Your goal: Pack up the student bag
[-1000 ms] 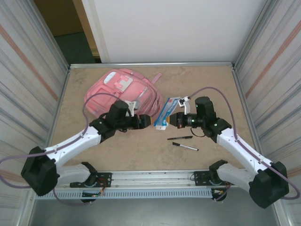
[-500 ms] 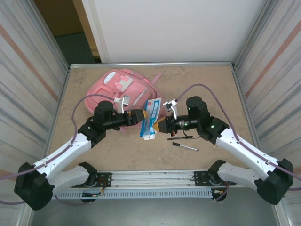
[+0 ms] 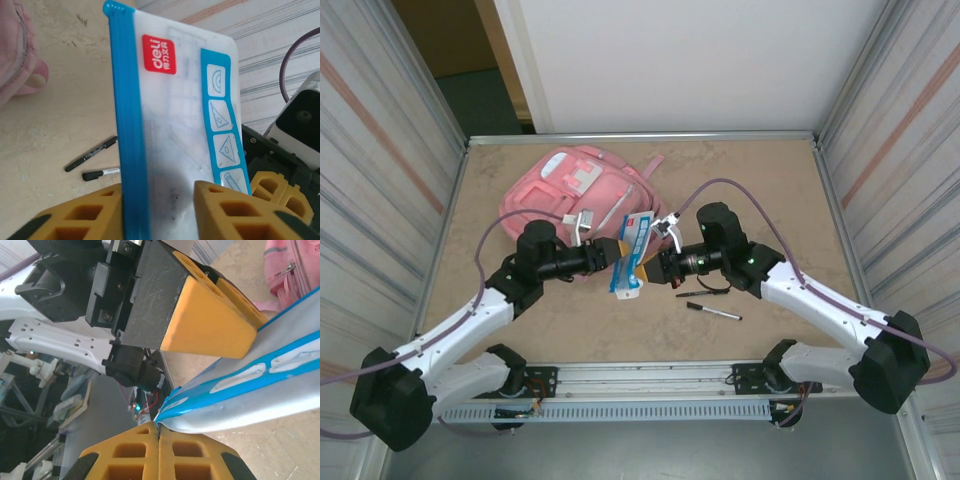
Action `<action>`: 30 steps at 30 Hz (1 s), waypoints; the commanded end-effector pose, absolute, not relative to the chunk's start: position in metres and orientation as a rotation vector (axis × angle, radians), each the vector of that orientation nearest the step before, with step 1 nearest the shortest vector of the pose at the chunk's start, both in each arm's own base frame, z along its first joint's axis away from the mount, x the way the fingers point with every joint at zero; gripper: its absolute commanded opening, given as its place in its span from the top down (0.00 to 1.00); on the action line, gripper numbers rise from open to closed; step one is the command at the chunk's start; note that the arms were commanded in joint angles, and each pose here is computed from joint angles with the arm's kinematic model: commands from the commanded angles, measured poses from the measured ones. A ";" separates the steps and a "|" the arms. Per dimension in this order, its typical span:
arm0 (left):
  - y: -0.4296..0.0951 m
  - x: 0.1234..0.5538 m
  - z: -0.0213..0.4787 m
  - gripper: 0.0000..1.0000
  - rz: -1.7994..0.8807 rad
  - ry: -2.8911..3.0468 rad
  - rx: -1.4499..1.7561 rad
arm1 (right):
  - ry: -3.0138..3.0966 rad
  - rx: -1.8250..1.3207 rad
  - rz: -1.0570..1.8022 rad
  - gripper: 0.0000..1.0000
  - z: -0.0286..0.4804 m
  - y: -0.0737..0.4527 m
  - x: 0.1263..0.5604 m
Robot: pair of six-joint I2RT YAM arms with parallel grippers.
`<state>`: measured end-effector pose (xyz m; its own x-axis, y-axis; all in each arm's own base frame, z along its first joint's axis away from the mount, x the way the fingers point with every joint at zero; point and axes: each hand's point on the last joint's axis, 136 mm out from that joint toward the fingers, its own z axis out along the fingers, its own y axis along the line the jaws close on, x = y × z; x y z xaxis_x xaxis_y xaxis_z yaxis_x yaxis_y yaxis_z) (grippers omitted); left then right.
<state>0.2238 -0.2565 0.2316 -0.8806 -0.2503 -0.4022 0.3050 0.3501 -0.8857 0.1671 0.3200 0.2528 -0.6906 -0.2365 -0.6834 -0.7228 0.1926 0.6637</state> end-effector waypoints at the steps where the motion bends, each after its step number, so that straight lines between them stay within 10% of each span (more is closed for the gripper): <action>1: -0.249 0.225 0.248 0.68 -1.581 2.058 0.039 | 1.968 -0.922 1.486 1.00 0.266 0.319 0.170; 10: -0.246 0.217 0.262 0.99 -1.576 1.964 0.156 | 2.060 -0.901 1.402 0.91 0.249 0.315 0.181; 24: -0.224 0.215 0.268 1.00 -1.316 1.892 0.270 | 2.173 -0.564 1.346 0.25 0.234 0.292 0.218; 30: -0.229 0.209 0.282 1.00 -1.376 1.831 0.311 | 2.102 -0.481 1.614 0.21 0.263 0.312 0.216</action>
<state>0.2134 -0.2275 0.2635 -0.6923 -0.2723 -0.6683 0.5474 0.4054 -0.7321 0.2158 0.2998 0.2330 -0.8244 -0.0677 -0.5619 -0.5431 0.3740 0.7518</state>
